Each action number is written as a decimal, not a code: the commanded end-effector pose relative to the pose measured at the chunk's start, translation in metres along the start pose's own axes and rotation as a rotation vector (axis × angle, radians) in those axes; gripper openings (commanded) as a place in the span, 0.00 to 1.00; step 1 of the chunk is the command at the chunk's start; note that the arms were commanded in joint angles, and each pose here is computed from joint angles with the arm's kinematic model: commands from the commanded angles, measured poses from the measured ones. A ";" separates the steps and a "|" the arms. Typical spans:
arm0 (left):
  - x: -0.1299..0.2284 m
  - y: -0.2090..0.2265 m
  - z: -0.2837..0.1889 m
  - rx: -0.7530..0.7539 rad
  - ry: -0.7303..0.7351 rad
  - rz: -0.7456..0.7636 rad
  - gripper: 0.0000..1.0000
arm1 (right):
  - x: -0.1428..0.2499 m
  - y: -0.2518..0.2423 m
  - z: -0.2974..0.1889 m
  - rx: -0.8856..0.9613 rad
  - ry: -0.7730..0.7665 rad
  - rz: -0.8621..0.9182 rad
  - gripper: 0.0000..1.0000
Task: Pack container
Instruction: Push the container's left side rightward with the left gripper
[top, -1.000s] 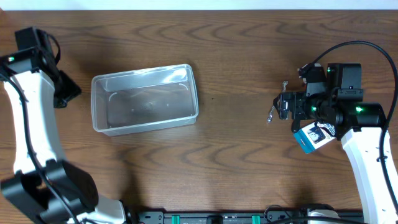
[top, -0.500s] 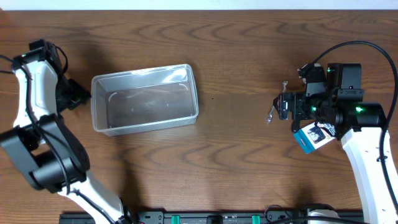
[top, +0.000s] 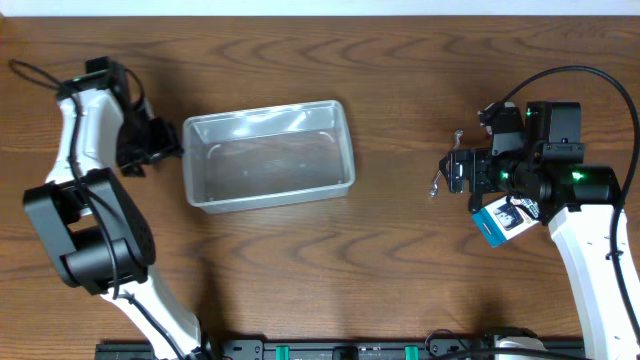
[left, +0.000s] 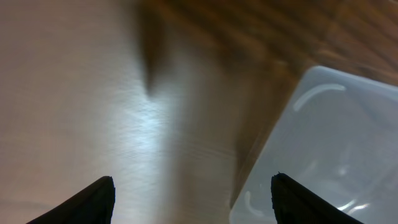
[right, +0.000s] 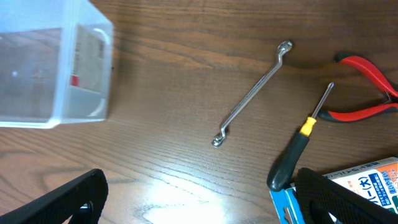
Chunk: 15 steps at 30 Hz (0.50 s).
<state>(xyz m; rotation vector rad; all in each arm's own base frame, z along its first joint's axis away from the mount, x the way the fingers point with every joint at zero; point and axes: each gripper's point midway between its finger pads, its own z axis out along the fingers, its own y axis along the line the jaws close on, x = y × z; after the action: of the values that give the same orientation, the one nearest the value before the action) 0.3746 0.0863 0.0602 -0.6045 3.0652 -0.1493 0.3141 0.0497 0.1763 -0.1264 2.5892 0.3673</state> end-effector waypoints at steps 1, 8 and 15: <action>0.004 -0.028 0.000 0.026 -0.003 0.101 0.73 | -0.007 0.002 -0.005 -0.008 -0.022 -0.023 0.99; 0.006 -0.072 0.004 0.034 -0.032 0.217 0.73 | -0.007 -0.001 -0.005 0.008 -0.023 -0.023 0.99; 0.003 -0.083 0.004 0.040 -0.057 0.242 0.78 | -0.005 -0.009 -0.005 0.056 -0.012 0.007 0.99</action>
<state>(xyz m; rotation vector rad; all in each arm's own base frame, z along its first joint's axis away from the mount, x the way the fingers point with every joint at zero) 0.4024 0.0075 0.0613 -0.2352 3.0490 -0.1774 0.3143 0.0458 0.1752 -0.1170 2.5946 0.3371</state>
